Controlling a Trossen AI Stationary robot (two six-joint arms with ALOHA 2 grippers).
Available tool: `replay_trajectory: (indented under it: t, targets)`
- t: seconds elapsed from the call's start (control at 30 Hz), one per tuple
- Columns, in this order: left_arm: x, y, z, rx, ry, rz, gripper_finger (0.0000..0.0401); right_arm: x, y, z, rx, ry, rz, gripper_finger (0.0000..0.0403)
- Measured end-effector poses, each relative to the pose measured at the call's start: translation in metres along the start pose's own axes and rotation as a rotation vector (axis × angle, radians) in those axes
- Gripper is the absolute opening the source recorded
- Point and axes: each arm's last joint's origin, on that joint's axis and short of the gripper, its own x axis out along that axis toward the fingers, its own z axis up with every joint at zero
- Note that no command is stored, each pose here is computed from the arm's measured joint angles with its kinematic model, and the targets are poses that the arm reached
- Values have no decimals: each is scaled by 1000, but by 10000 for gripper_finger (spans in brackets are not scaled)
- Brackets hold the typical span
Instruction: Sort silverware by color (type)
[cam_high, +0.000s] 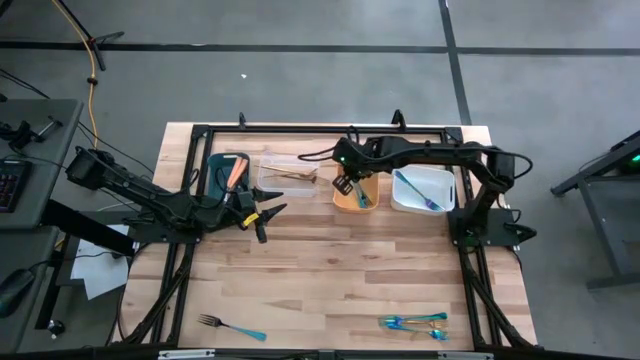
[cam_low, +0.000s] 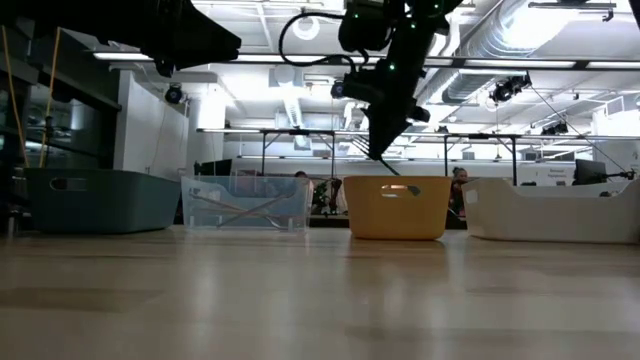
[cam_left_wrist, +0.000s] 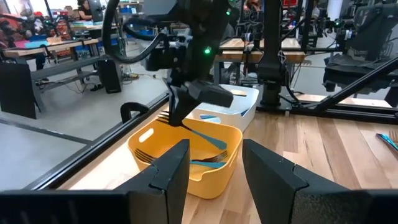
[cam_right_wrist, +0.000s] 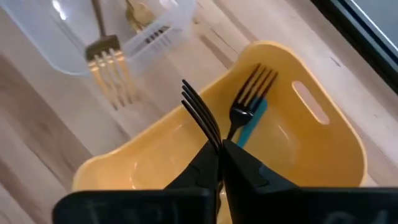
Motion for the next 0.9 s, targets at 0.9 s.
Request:
replay_trajectory:
  t: [0.9]
  targets:
    - [0,0,0,16,-1,0,140,-58,14,-40,-195,70,-47,108]
